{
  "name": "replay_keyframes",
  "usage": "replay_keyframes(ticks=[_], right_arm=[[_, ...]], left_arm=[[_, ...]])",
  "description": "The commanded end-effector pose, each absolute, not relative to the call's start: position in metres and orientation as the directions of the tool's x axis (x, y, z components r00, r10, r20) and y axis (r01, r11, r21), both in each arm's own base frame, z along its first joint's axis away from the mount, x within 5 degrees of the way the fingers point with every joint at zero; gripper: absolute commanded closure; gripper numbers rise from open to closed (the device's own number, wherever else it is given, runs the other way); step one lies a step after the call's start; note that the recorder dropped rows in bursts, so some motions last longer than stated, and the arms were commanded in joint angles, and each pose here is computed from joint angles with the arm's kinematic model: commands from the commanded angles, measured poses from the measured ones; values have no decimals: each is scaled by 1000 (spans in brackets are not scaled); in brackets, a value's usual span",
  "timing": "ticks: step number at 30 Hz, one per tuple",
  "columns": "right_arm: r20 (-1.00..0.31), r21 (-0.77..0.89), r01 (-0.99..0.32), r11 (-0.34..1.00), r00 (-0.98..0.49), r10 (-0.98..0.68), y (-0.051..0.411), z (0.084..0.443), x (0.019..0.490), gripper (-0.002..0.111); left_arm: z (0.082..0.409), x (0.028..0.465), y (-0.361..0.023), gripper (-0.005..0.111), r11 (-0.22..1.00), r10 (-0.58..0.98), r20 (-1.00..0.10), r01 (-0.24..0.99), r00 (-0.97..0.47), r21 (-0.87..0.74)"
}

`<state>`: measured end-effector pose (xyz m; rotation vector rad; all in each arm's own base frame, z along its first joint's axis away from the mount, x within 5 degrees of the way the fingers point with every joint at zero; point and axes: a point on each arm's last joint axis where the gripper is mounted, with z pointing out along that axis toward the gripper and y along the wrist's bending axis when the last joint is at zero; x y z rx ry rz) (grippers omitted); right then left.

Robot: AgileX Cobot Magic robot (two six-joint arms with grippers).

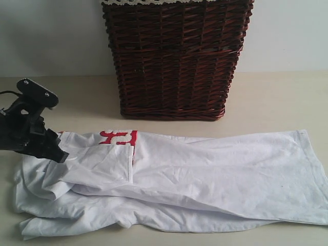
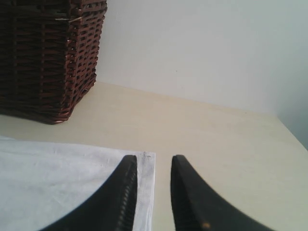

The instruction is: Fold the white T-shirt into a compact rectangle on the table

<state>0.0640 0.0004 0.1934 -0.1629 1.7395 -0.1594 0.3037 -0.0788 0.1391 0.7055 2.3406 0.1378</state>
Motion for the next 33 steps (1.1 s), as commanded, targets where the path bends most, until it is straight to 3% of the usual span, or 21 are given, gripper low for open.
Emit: replay_keyframes(ticks=[1, 4, 8, 12, 15, 19, 23, 26, 28, 33], right_arm=[[-966, -199, -10, 980, -168, -198, 0, 193, 64, 83], [-966, -199, -10, 980, -168, -198, 0, 193, 64, 83], [-966, -199, -10, 980, -168, -198, 0, 193, 64, 83], [-966, -199, -10, 980, -168, -198, 0, 193, 64, 83], [-966, -199, -10, 980, -168, -198, 0, 193, 64, 83], [-966, -199, -10, 980, -168, -198, 0, 193, 64, 83], [-966, -199, -10, 980, -168, -198, 0, 193, 64, 83], [-966, -199, -10, 980, -168, -198, 0, 193, 64, 83], [-966, -199, -10, 980, -168, -198, 0, 193, 64, 83], [-966, -199, -10, 980, -168, -198, 0, 193, 64, 83]], left_arm=[[173, 298, -81, 65, 848, 507, -657, 462, -558, 261], [200, 277, -95, 68, 708, 615, -669, 665, -417, 237], [213, 226, -110, 80, 290, 779, -595, 955, -199, 60], [194, 193, -105, 95, 85, 852, -499, 982, -159, -167], [170, 181, -95, 104, 71, 900, -407, 975, -153, -209], [143, 174, -79, 102, 92, 950, -287, 988, -125, -125], [133, 181, -72, 82, 126, 961, -255, 991, -109, 52], [133, 183, -72, 57, 132, 961, -256, 988, -108, 76], [133, 183, -72, 47, 144, 957, -262, 987, -122, 68], [133, 183, -73, 47, 151, 955, -269, 986, -129, 64]])
